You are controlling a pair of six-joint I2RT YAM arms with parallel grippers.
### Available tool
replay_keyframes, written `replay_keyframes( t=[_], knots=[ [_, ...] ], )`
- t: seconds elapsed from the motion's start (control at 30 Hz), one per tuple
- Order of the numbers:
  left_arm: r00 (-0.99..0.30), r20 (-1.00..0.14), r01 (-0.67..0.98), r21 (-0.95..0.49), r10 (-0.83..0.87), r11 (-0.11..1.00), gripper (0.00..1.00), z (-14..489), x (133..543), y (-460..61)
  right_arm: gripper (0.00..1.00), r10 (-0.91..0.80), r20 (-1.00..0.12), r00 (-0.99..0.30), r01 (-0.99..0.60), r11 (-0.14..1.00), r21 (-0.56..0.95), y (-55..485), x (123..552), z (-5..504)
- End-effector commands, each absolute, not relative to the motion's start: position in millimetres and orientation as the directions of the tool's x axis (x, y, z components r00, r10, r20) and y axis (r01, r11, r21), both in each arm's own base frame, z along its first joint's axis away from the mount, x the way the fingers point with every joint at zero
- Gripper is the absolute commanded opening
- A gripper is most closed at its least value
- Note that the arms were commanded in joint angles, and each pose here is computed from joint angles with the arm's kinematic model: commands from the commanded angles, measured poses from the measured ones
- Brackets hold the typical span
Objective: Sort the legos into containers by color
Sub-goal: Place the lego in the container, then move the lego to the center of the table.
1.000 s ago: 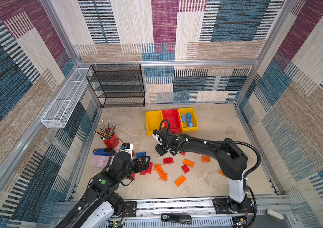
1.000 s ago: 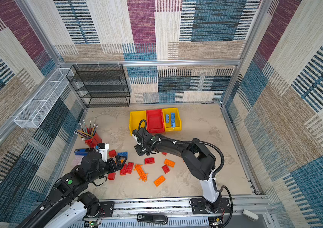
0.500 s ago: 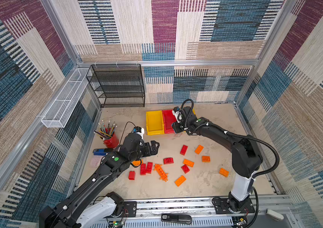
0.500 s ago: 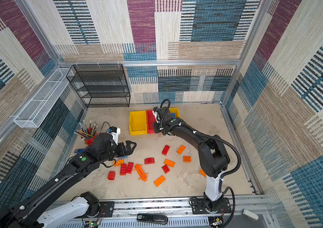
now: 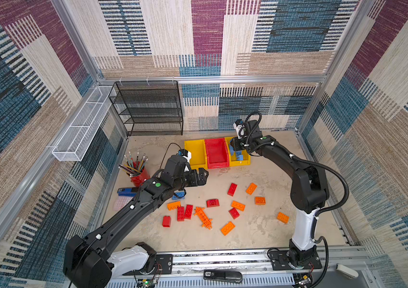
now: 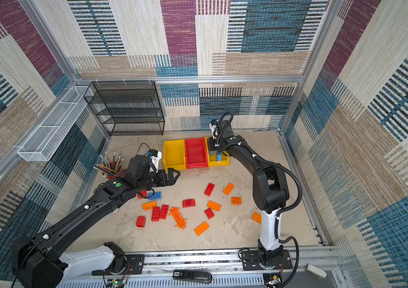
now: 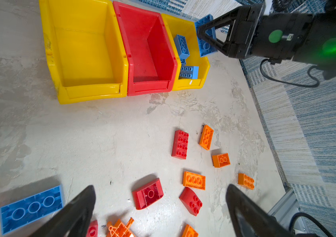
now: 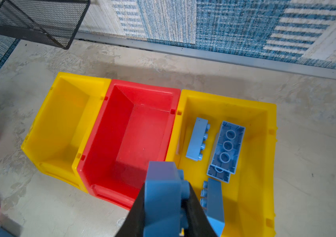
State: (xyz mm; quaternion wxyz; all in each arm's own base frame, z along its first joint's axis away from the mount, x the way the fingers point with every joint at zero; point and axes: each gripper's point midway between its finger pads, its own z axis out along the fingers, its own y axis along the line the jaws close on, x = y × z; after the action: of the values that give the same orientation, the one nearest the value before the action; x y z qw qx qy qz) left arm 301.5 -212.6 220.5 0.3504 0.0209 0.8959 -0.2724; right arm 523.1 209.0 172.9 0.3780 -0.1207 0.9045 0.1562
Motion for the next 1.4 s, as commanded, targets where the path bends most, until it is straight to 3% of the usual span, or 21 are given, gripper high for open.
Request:
replay_keyframes(
  t=[0.0, 0.27, 0.4, 0.57, 0.7, 0.93, 1.37],
  knots=[
    [-0.733, -0.667, 0.263, -0.459, -0.134, 0.848, 0.99, 225.4, 304.2, -213.0, 0.18, -0.101, -0.715, -0.692, -0.336, 0.921, 0.195, 206.1, 534.1, 166.9],
    [-0.732, -0.665, 0.245, -0.456, -0.145, 0.856, 0.99, 222.4, 304.4, -203.7, 0.19, -0.103, -0.682, -0.724, -0.300, 0.937, 0.177, 202.6, 571.9, 136.5],
    [-0.734, -0.662, 0.229, -0.448, -0.149, 0.864, 0.99, 219.6, 302.0, -197.5, 0.31, -0.103, -0.680, -0.726, -0.279, 0.948, 0.155, 197.5, 586.5, 132.2],
    [-0.736, -0.658, 0.211, -0.447, -0.160, 0.869, 0.99, 216.3, 297.8, -190.4, 0.54, -0.100, -0.678, -0.728, -0.273, 0.950, 0.153, 196.0, 591.7, 130.4],
    [-0.739, -0.653, 0.204, -0.453, -0.167, 0.868, 0.99, 216.6, 292.5, -186.8, 0.58, -0.098, -0.687, -0.720, -0.272, 0.950, 0.150, 194.4, 588.6, 140.2],
    [-0.741, -0.636, 0.167, -0.484, -0.214, 0.859, 0.99, 218.5, 277.4, -176.5, 0.58, -0.064, -0.736, -0.674, -0.347, 0.907, 0.240, 212.9, 550.2, 183.8],
    [-0.711, -0.600, 0.036, -0.552, -0.367, 0.833, 0.99, 204.4, 223.6, -131.4, 0.59, -0.241, -0.733, -0.637, -0.604, 0.746, 0.280, 332.1, 445.3, 191.5]
  ],
)
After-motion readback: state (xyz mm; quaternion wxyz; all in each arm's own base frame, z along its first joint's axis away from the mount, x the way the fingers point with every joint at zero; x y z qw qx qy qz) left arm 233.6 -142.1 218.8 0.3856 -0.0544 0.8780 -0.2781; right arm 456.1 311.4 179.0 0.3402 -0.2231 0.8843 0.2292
